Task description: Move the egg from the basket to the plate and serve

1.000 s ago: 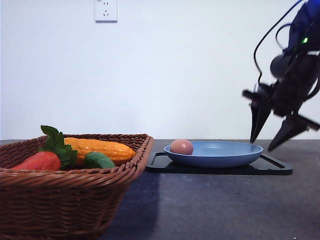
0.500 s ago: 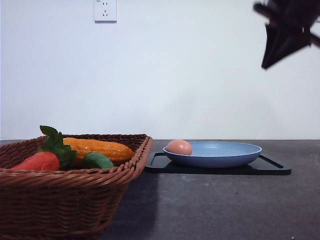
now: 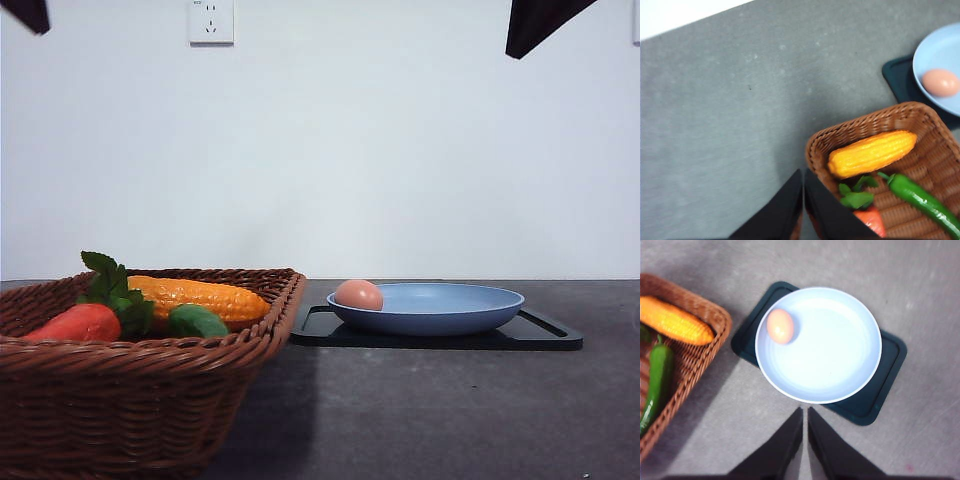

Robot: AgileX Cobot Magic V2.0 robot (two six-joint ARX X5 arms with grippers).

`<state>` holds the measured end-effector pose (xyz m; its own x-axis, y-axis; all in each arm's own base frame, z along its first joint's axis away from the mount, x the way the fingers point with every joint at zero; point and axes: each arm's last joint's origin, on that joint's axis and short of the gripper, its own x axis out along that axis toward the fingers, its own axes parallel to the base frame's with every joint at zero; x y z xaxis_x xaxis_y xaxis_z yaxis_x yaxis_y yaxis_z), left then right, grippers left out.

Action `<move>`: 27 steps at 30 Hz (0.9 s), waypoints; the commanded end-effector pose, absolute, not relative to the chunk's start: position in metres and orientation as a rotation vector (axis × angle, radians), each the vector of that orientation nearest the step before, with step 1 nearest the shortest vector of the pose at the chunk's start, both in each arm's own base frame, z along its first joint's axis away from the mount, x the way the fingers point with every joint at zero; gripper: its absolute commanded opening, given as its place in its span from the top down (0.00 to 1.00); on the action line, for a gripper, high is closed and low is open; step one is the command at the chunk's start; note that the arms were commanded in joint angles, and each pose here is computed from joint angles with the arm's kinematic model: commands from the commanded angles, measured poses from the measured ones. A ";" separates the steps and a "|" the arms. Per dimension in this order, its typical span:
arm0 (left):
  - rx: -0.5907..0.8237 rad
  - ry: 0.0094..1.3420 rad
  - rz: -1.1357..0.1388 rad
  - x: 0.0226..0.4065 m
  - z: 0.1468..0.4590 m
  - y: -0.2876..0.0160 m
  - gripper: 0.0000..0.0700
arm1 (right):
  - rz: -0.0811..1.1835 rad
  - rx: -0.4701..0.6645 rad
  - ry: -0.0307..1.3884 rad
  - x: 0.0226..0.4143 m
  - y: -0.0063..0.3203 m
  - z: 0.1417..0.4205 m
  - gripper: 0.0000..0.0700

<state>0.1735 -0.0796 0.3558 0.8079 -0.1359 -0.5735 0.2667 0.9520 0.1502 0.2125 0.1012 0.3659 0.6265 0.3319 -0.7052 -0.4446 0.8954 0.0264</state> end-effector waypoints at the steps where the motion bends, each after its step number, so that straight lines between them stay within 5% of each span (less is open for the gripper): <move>1: 0.198 0.554 -0.259 0.170 0.349 -0.079 1.00 | 0.435 -0.167 0.718 0.203 0.104 0.358 1.00; 16: -0.040 0.329 -0.272 0.101 0.273 -0.047 1.00 | 0.449 -0.028 0.332 0.144 0.087 0.261 1.00; 27: -0.097 0.298 -0.267 0.091 0.276 -0.042 1.00 | 0.433 -0.010 0.331 0.144 0.087 0.255 1.00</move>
<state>0.0914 -0.0410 0.2716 0.9187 -0.2668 -0.2913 0.2413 0.9629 -0.1210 0.1436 0.0853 0.2509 0.8509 0.4053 -0.3343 -0.4145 0.9089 0.0469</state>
